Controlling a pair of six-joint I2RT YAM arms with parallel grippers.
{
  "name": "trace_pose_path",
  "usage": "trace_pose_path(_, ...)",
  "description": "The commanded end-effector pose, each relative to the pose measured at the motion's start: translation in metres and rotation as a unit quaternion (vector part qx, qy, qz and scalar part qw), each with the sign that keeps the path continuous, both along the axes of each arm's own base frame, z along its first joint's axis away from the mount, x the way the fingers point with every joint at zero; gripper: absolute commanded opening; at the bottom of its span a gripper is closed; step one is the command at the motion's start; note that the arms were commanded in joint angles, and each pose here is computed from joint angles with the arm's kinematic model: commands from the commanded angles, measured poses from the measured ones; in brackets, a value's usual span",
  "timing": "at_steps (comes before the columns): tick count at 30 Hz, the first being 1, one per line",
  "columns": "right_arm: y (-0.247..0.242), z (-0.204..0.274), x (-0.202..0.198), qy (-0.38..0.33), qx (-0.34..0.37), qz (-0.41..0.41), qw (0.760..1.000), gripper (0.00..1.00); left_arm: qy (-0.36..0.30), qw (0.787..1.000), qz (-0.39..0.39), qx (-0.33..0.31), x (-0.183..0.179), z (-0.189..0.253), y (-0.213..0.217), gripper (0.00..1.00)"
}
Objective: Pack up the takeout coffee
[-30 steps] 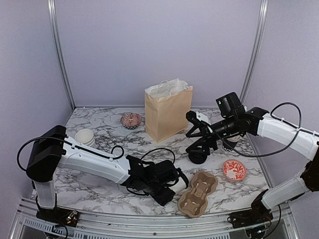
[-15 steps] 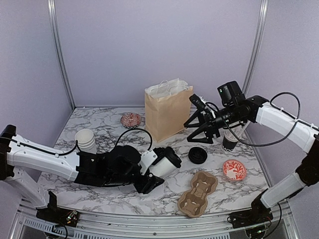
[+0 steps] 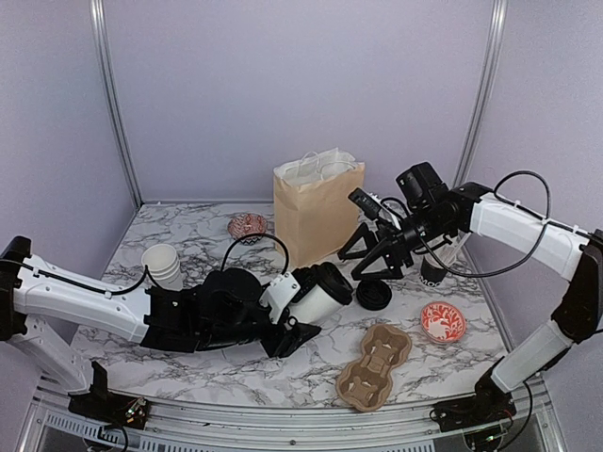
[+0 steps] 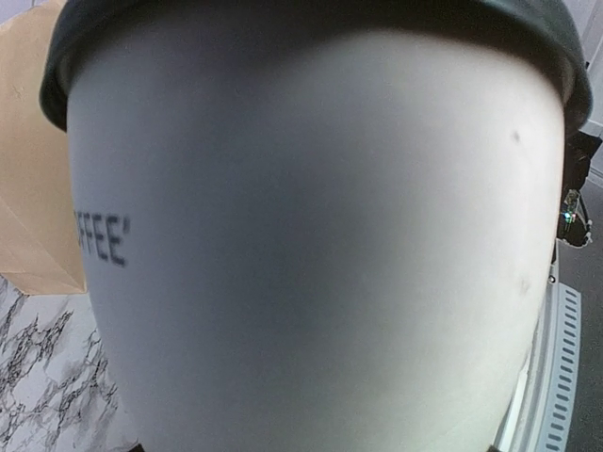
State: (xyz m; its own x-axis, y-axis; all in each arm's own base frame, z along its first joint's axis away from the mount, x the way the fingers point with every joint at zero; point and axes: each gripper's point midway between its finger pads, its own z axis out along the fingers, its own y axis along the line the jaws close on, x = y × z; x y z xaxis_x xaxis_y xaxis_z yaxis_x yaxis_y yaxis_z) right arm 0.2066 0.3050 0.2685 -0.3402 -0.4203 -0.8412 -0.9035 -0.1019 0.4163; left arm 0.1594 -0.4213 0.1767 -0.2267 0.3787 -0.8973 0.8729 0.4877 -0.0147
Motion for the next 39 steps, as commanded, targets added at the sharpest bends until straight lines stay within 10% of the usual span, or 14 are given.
trace_pose_path(1,0.01,0.008,-0.017,-0.016,0.001,0.031,0.999,0.99,-0.01,1.0,-0.007,-0.021,0.004,0.013,-0.011,0.63)
trace_pose_path(28,0.022,-0.015,-0.02,-0.062,-0.049,0.024,0.997,0.81,-0.012,1.0,0.01,-0.022,0.013,0.014,-0.019,0.63)
trace_pose_path(39,0.01,-0.019,0.031,-0.13,-0.116,-0.051,0.983,0.69,-0.013,0.996,0.083,0.012,0.031,-0.012,0.006,0.96)
